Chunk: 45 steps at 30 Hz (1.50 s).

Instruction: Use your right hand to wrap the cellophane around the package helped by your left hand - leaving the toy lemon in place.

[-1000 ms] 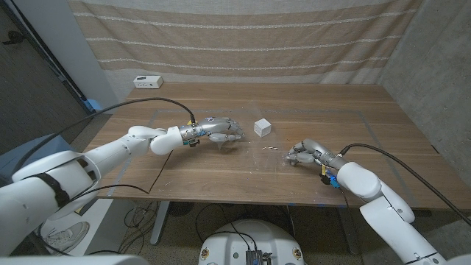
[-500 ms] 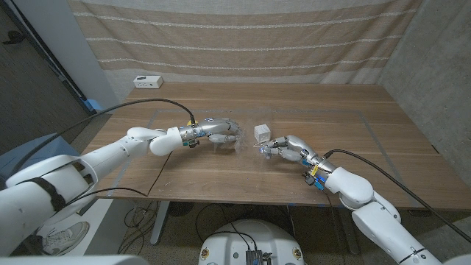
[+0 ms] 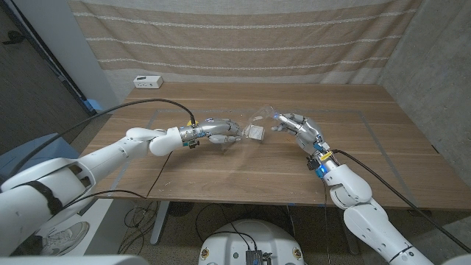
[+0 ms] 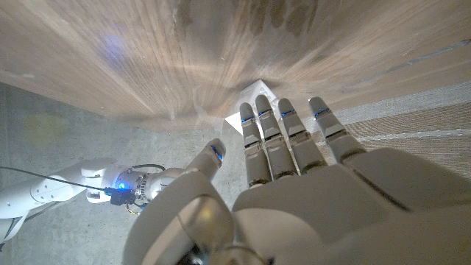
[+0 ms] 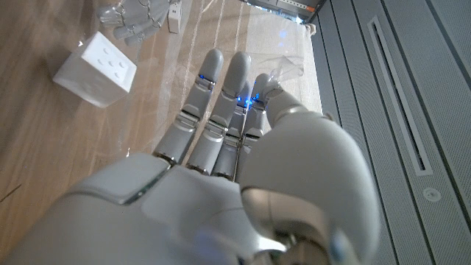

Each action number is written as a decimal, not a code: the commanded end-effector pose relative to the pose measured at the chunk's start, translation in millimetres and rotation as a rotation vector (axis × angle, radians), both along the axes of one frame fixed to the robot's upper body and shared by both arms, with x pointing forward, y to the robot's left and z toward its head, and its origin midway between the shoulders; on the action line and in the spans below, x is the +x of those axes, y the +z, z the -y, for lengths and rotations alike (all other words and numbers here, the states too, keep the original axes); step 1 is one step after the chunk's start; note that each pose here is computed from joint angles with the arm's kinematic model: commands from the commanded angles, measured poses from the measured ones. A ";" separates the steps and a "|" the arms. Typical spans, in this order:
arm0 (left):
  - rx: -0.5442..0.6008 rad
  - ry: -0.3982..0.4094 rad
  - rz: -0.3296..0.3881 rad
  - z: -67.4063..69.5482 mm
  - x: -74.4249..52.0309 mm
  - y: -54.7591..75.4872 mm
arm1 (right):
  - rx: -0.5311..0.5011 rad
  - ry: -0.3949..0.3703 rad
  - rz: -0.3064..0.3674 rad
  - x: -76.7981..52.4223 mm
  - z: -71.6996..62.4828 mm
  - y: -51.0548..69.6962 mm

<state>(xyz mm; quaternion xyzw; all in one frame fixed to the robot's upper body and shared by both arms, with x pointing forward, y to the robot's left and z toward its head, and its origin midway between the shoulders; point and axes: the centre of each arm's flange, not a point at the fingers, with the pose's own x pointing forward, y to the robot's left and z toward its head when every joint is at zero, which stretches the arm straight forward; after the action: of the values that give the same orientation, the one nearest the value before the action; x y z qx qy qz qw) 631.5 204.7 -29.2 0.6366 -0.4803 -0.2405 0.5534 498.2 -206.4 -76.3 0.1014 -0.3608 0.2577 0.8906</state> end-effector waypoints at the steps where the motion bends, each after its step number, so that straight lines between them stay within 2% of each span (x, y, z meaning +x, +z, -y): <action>1: -0.004 0.008 -0.007 -0.9 -3.4 -1.1 | 0.058 0.010 -0.062 12.1 -8.4 10.2; 6: -0.008 0.011 -0.007 -0.9 -5.5 -2.4 | -0.051 0.017 -0.059 15.9 -18.9 18.3; 9: -0.008 0.013 -0.007 -0.8 -6.5 -3.1 | -0.068 0.031 -0.053 19.2 -24.0 21.5; 14: -0.011 0.017 -0.002 -1.3 -11.0 -4.9 | -0.110 0.064 -0.002 30.5 -39.5 37.6; 19: -0.012 0.025 -0.002 -3.2 -15.2 -7.3 | -0.060 0.108 0.046 38.8 -52.6 52.1; 22: -0.015 0.027 0.000 -4.2 -16.9 -8.2 | -0.037 0.098 0.068 42.8 -58.6 61.4; 27: -0.020 0.029 0.006 -6.2 -18.9 -8.0 | -0.011 0.006 0.044 52.7 -65.9 68.4; 32: -0.022 0.034 0.005 -8.4 -19.9 -8.8 | 0.017 -0.123 -0.062 60.1 -73.1 68.3; 38: -0.028 0.035 0.008 -9.8 -19.9 -8.4 | -0.080 -0.335 -0.184 67.4 -83.6 67.8; 42: -0.028 0.036 0.006 -10.2 -19.5 -8.5 | -0.184 -0.431 -0.174 76.6 -93.4 69.5; 45: -0.028 0.039 0.006 -10.9 -19.3 -8.7 | -0.213 -0.479 -0.165 83.4 -99.4 70.0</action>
<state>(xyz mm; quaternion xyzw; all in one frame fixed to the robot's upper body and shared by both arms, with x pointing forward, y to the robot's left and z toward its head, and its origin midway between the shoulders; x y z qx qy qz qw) 612.5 213.0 -37.4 0.6376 -0.4748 -0.2241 0.5638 569.6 -138.7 -25.4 0.0405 -0.2921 0.1493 0.9438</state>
